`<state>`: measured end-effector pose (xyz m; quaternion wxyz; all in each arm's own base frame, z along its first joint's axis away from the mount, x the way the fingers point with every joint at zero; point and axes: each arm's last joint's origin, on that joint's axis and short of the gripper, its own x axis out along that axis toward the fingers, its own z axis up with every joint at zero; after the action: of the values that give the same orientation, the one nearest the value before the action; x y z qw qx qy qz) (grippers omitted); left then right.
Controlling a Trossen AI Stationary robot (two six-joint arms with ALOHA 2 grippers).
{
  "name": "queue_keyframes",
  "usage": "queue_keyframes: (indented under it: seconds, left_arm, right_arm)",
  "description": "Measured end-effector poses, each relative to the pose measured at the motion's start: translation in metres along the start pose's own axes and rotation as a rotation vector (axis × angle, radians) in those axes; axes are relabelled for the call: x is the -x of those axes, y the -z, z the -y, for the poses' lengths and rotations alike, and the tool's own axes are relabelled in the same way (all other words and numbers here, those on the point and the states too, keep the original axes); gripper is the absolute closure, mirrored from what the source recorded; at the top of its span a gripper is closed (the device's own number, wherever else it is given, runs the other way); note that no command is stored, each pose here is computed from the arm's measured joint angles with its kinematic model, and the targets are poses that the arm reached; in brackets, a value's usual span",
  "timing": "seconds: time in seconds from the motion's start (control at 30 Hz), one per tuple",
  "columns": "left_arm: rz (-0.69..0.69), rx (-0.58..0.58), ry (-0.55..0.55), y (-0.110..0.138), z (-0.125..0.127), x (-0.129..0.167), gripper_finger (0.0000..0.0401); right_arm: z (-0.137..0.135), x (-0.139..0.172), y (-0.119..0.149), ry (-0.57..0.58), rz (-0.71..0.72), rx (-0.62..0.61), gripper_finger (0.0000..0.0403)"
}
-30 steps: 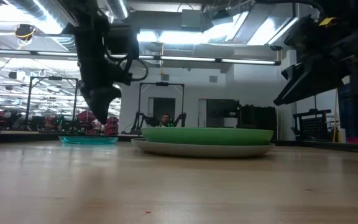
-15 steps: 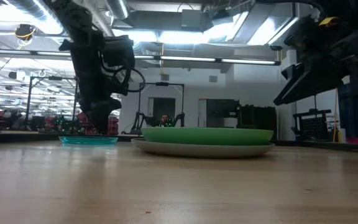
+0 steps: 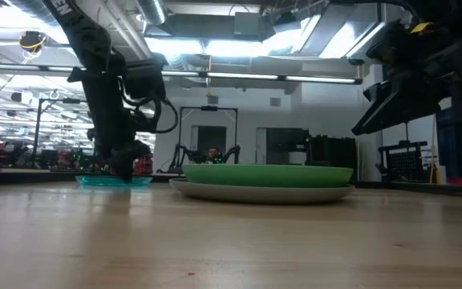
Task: Stack plastic plates
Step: Stack the blue plate on top of the orange plate
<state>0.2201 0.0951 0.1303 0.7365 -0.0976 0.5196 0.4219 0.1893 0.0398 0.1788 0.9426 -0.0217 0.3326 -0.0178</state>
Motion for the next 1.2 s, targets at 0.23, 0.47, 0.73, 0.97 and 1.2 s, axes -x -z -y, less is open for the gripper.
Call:
queue_keyframes:
  seconds: [0.23,0.47,0.73,0.97,1.2]
  left_arm:
    - [-0.004,-0.020,0.007,0.006,-0.006,-0.008,0.0268]
    - [0.001,-0.033,0.009,0.007,-0.005,-0.008,0.0301]
    - [0.024,-0.064,0.000,0.006,-0.004,-0.009,0.0395]
    - [0.083,-0.110,-0.059,0.008,0.006,-0.002,0.0399]
    - [0.132,-0.152,-0.056,0.006,0.020,0.008,0.0399]
  right_arm:
    - [0.001,0.000,0.000,0.044,0.005,0.000,0.0260]
    - [0.001,0.000,0.000,0.045,0.006,0.000,0.0260]
    - [0.001,0.000,0.000,0.045,0.006,0.000,0.0260]
    - [0.001,0.000,0.000,0.045,0.006,-0.002,0.0260]
    - [0.001,0.000,0.000,0.045,0.006,-0.003,0.0260]
